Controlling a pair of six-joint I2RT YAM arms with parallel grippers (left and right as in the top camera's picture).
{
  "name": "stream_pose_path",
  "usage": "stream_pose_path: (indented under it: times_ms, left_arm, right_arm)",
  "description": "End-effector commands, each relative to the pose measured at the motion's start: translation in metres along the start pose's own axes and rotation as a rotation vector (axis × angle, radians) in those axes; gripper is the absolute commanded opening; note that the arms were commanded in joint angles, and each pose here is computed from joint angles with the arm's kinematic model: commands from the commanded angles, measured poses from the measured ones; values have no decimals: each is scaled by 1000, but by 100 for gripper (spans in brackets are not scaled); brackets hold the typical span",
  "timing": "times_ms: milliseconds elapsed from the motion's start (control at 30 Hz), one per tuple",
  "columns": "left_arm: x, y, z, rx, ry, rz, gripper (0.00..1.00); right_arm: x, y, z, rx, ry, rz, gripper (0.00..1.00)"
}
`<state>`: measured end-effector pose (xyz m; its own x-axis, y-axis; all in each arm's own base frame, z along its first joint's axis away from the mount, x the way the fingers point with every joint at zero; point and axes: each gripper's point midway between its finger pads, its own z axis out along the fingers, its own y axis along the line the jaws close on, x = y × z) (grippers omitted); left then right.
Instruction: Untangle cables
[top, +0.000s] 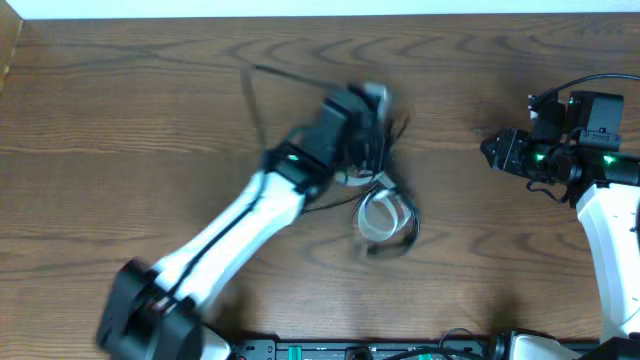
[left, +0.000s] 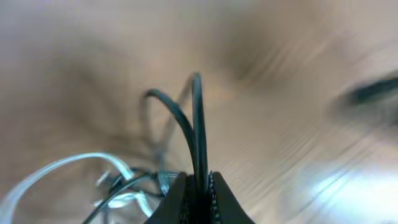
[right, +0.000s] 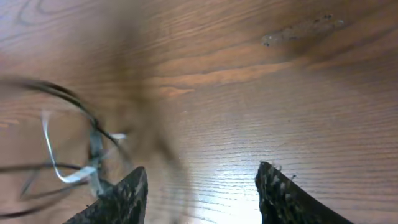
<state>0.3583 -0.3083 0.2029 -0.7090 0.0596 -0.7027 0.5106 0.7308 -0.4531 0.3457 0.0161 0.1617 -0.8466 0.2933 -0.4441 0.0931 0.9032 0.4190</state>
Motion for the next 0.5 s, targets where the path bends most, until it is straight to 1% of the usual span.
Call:
stream_pose_path:
  times_ms: [0, 33, 67, 133, 167, 200, 233, 300, 400, 467]
  left_arm:
    - [-76, -35, -68, 94, -244, -86, 7]
    - [-84, -36, -82, 77, -288, -82, 7]
    - [-87, -41, -88, 87, -300, -77, 8]
    - [-85, -46, -87, 98, -296, -78, 7]
    - [-82, -54, -86, 111, -287, -70, 7]
    - [-80, -57, -85, 118, -283, -67, 8]
    - [-77, -63, -84, 129, -274, -60, 7]
    - [-75, -68, -83, 138, -268, -56, 8]
    - [-71, -71, -82, 153, -252, -54, 8]
    - [-70, -72, -82, 156, -250, -52, 7]
  right_arm:
    - [2, 30, -4, -161, 14, -131, 54]
    - [6, 44, -5, -233, 21, -183, 57]
    - [10, 59, -6, -294, 31, -235, 64]
    - [20, 85, -6, -381, 45, -326, 78]
    - [25, 102, -4, -418, 51, -370, 82]
    - [27, 108, -3, -429, 51, -392, 83]
    - [31, 127, -2, -464, 43, -452, 86]
    - [35, 148, 0, -501, 29, -516, 87]
    - [38, 156, 7, -460, 20, -565, 86]
    - [44, 160, 11, -465, 37, -579, 84]
